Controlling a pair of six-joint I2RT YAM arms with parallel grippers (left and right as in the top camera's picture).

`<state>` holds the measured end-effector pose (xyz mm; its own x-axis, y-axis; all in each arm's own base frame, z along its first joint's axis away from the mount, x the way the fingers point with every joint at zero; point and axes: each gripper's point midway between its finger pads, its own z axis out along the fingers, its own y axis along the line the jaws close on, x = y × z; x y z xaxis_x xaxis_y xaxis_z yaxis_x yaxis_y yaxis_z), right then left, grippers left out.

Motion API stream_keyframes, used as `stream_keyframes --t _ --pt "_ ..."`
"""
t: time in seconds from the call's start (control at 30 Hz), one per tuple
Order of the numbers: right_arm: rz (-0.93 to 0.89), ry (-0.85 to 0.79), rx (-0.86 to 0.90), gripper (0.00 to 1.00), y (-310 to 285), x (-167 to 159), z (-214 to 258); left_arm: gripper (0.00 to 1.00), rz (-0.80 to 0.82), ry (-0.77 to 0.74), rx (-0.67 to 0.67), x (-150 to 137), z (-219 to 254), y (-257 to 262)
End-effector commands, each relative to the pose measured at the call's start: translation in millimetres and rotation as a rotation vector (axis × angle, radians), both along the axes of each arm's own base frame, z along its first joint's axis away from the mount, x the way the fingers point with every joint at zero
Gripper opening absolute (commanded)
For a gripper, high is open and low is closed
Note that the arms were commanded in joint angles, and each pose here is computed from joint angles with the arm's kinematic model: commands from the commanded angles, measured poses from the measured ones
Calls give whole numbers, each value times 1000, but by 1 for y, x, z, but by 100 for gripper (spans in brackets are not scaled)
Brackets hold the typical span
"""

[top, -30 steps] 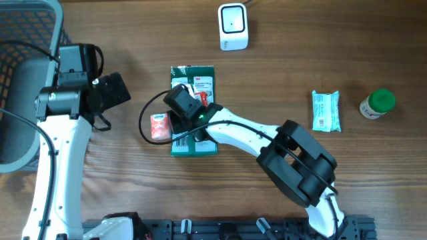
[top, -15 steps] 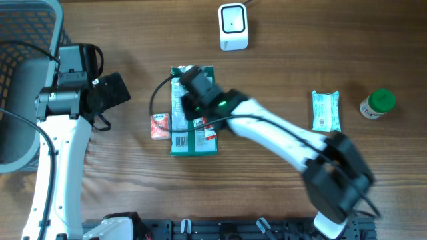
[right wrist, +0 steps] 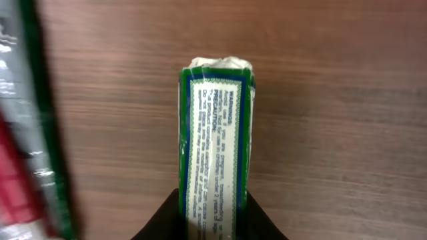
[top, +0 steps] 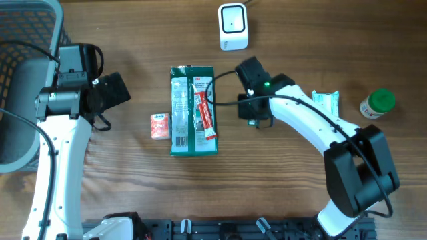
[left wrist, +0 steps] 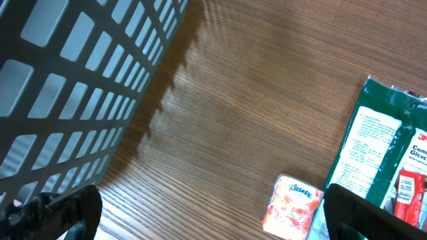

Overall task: Scan the item barcode
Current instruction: 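Lift the Axe box and move it right of the glove bag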

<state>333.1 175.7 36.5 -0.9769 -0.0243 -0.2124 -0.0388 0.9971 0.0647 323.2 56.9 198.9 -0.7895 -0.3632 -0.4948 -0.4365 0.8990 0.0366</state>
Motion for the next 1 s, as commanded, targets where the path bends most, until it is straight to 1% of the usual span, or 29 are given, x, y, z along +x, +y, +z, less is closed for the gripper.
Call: stream_keyframes --t 0.0,0.13,0.23,0.33,0.43,0.53,0.57,0.67,0.7,0.73,0.77,0.8,0.87,0.9,0.97 --pt "-22 24 -26 39 -10 -7 -20 100 19 -32 12 1 10 4" --pt "-16 18 -24 64 -9 -5 -20 100 19 -32 12 1 10 4" --pt "-14 10 -20 78 -8 -3 -19 100 19 -32 12 1 10 4" --pt "9 -25 -4 79 -6 6 -11 100 19 -32 12 1 10 4" --pt "4 -73 38 80 -5 20 20 100 19 -32 12 1 10 4" --pt "-9 -148 80 89 -8 31 52 100 19 -32 12 1 10 4" --pt "-15 -158 85 99 -10 31 58 100 19 -32 12 1 10 4" --pt "-18 -155 80 100 -15 28 62 100 19 -32 12 1 10 4" --pt "13 -134 61 95 -18 22 60 100 19 -32 12 1 10 4" --pt "32 -117 40 68 -20 18 56 100 19 -32 12 1 10 4" --pt "21 -95 22 47 -25 13 52 100 19 -32 12 1 10 4" --pt "5 -74 14 33 -29 9 49 100 19 -32 12 1 10 4" --pt "-51 -34 9 11 -36 0 42 100 19 -32 12 1 10 4" --pt "-98 -12 9 4 -40 -4 37 100 19 -32 12 1 10 4" --pt "-149 16 6 4 -44 -13 27 100 19 -32 12 1 10 4"
